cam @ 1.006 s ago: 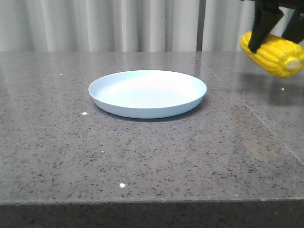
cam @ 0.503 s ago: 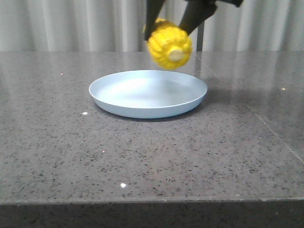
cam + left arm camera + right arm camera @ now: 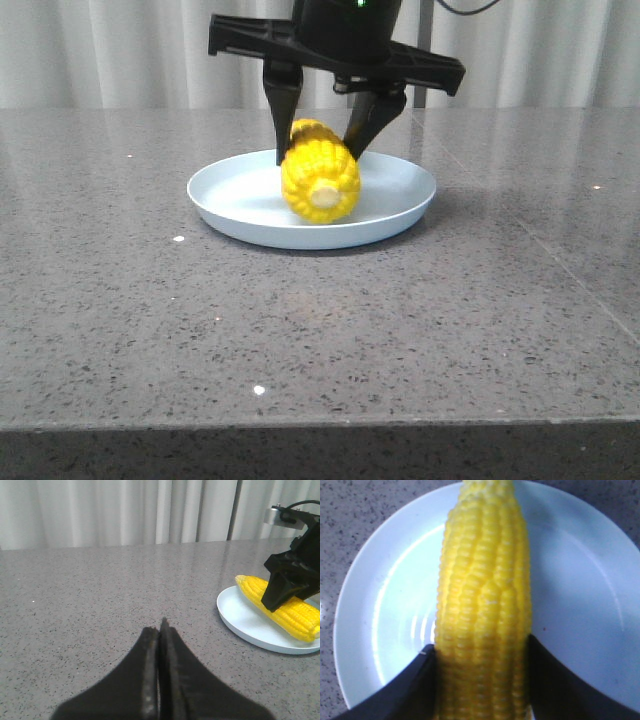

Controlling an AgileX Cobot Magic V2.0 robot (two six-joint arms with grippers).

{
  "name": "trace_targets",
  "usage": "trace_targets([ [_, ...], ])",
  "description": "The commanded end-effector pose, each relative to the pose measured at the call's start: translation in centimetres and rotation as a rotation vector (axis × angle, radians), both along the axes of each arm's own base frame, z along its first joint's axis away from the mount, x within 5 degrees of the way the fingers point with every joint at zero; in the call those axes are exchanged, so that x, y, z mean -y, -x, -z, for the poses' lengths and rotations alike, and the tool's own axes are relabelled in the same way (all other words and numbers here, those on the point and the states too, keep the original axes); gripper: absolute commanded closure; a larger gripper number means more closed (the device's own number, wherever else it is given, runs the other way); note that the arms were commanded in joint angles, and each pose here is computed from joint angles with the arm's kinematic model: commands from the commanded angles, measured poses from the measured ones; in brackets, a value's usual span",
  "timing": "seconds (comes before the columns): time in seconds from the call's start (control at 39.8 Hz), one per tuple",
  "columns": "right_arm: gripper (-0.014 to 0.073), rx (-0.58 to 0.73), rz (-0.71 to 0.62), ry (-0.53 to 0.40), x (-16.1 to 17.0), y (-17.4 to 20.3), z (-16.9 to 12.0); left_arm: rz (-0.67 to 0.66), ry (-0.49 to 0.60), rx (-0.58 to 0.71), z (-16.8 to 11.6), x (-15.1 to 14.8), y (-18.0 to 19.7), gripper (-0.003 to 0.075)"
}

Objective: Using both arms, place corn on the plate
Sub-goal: 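Lower the corn onto the plate and open the right gripper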

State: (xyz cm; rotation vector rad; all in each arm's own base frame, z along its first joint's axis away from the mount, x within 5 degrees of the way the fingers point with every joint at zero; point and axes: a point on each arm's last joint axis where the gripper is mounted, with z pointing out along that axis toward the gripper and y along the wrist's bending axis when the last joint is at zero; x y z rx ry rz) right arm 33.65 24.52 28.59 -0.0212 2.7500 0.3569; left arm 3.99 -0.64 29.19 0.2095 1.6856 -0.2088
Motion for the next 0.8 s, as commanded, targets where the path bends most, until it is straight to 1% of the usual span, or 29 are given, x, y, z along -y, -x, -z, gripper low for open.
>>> trace_targets([
  [0.0, 0.0461, 0.088, 0.005, -0.041, 0.4, 0.2, -3.1, 0.014, 0.042, 0.092, -1.5, 0.1, 0.1, 0.0741],
  [0.03, 0.0452, 0.087, 0.006, -0.041, 0.4, 0.2, -3.1, 0.014, 0.042, 0.092, -1.5, 0.1, 0.1, 0.0741],
  [0.1, 0.0386, 0.082, 0.007, -0.053, 0.4, 0.3, -3.2, 0.014, 0.042, 0.092, -1.5, 0.1, 0.1, 0.0741],
  [0.25, 0.0153, 0.082, 0.007, -0.057, 0.5, 0.4, -3.4, 0.014, 0.042, 0.092, -1.5, 0.1, 0.1, 0.0741],
  [0.3, 0.0083, 0.085, 0.007, -0.059, 0.5, 0.5, -3.6, 0.014, 0.042, 0.092, -1.5, 0.1, 0.1, 0.0741],
  [0.35, 0.0038, 0.093, 0.007, -0.063, 0.6, 0.6, -4.0, 0.014, 0.042, 0.092, -1.5, 0.1, 0.1, 0.0741],
  [0.4, 0.0022, 0.107, 0.008, -0.071, 0.8, 0.7, -4.4, 0.014, 0.042, 0.092, -1.5, 0.1, 0.1, 0.0741],
  [0.48, 0.0024, 0.142, 0.012, -0.085, 1.2, 0.9, -5.4, 0.014, 0.042, 0.092, -1.5, 0.1, 0.1, 0.0741],
  [0.6, 0.0024, 0.199, 0.038, -0.11, 3.3, 1.1, -7.7, 0.014, 0.042, 0.092, -1.5, 0.1, 0.1, 0.0741],
  [0.68, 0.0025, 0.222, 0.045, -0.094, 5.1, 1.0, -8.8, 0.014, 0.042, 0.092, -1.5, 0.1, 0.1, 0.0741],
  [0.73, 0.0035, 0.23, 0.036, -0.065, 6.5, 1.0, -9.4, 0.014, 0.042, 0.092, -1.5, 0.1, 0.1, 0.0741],
  [0.78, 0.0074, 0.232, 0.031, -0.042, 7.9, 1.0, -9.9, 0.014, 0.042, 0.092, -1.5, 0.1, 0.1, 0.0741],
])
